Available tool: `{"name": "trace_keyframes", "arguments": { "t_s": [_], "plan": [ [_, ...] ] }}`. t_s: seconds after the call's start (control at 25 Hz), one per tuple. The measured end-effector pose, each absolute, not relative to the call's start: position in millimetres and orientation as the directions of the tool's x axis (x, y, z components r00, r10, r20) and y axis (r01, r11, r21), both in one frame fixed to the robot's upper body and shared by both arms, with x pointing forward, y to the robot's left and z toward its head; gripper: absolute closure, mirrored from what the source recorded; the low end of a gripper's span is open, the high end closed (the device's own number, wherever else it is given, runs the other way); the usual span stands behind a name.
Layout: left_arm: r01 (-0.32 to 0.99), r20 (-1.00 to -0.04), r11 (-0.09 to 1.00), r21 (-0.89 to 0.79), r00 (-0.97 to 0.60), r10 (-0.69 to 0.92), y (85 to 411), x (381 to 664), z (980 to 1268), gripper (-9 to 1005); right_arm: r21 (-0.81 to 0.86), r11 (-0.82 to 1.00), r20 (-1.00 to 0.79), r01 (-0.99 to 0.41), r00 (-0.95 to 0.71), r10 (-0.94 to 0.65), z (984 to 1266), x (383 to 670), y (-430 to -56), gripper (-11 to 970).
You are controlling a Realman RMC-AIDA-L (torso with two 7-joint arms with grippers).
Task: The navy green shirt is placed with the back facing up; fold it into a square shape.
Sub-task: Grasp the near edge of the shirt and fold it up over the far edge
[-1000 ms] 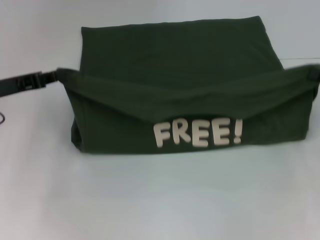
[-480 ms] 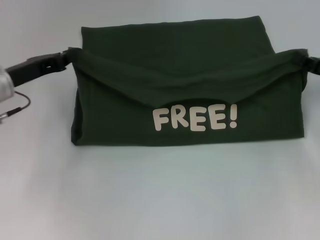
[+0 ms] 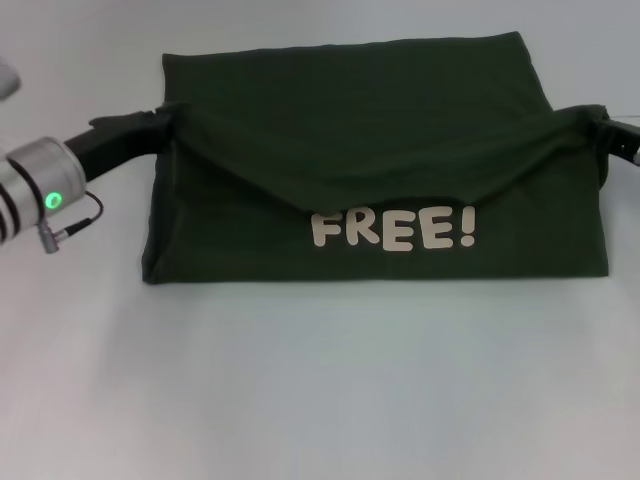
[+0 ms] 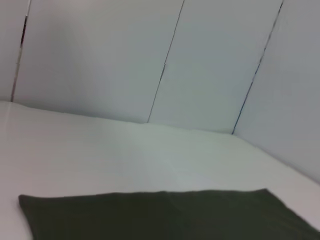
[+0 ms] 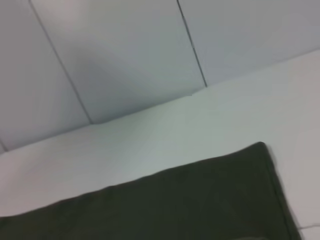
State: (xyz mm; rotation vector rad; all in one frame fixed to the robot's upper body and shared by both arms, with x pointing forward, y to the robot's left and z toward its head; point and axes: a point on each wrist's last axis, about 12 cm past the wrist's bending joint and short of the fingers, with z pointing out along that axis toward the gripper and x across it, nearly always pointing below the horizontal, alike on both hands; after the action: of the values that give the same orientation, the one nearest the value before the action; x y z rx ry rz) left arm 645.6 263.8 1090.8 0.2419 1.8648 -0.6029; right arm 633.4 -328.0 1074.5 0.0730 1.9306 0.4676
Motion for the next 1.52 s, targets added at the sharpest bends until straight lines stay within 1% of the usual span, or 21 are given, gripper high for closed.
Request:
{"name": "trace_keyframes", "arguments": {
  "t_s": [0.2, 0.44, 0.64, 0.76, 0.96, 1.0, 1.2, 1.32, 1.44, 1.52],
  "plan": [
    [0.427, -0.923, 0.865, -0.262, -0.374, -0.095, 257.8, 644.4, 1083.9, 973, 0.334, 0.930, -0.880, -0.156, -0.405, 0.249, 1066.3, 634.5, -315.5, 900],
    [0.398, -0.920, 0.877, -0.268, -0.375, -0.111, 262.0, 643.3, 1081.3, 974, 0.331, 0.931, -0.878, -0.155, -0.412, 0.244, 1063.9, 634.7, -310.9, 901],
    [0.368, -0.916, 0.893, -0.260, -0.388, -0.106, 262.8, 643.1, 1077.2, 975, 0.315, 0.931, -0.878, -0.182, -0.428, 0.214, 1063.3, 635.2, -306.1, 900],
    [0.373, -0.917, 0.894, -0.250, -0.387, -0.095, 260.4, 642.5, 1075.9, 934, 0.300, 0.933, -0.880, -0.201, -0.436, 0.189, 1063.0, 635.4, -303.7, 899],
    [0.385, -0.920, 0.893, -0.234, -0.385, -0.075, 258.1, 641.4, 1074.5, 866, 0.278, 0.935, -0.883, -0.218, -0.440, 0.161, 1064.0, 636.3, -303.0, 757],
    [0.383, -0.919, 0.893, -0.236, -0.386, -0.077, 258.6, 641.2, 1074.3, 828, 0.280, 0.936, -0.883, -0.215, -0.440, 0.163, 1064.3, 636.4, -304.1, 729],
    [0.327, -0.915, 0.905, -0.270, -0.381, -0.135, 272.1, 638.8, 1075.6, 641, 0.302, 0.934, -0.877, -0.190, -0.439, 0.194, 1065.1, 633.6, -314.2, 485],
    [0.300, -0.907, 0.903, -0.307, -0.379, -0.183, 279.9, 635.1, 1076.5, 538, 0.328, 0.921, -0.880, -0.209, -0.421, 0.218, 1070.4, 630.1, -321.5, 409],
    [0.304, -0.899, 0.885, -0.352, -0.374, -0.229, 284.3, 629.5, 1078.4, 435, 0.351, 0.907, -0.882, -0.232, -0.406, 0.238, 1077.4, 626.7, -328.9, 333],
    [0.317, -0.892, 0.868, -0.382, -0.373, -0.256, 286.4, 625.6, 1079.7, 410, 0.359, 0.898, -0.882, -0.253, -0.406, 0.238, 1081.7, 624.0, -332.9, 334]
  ]
}}
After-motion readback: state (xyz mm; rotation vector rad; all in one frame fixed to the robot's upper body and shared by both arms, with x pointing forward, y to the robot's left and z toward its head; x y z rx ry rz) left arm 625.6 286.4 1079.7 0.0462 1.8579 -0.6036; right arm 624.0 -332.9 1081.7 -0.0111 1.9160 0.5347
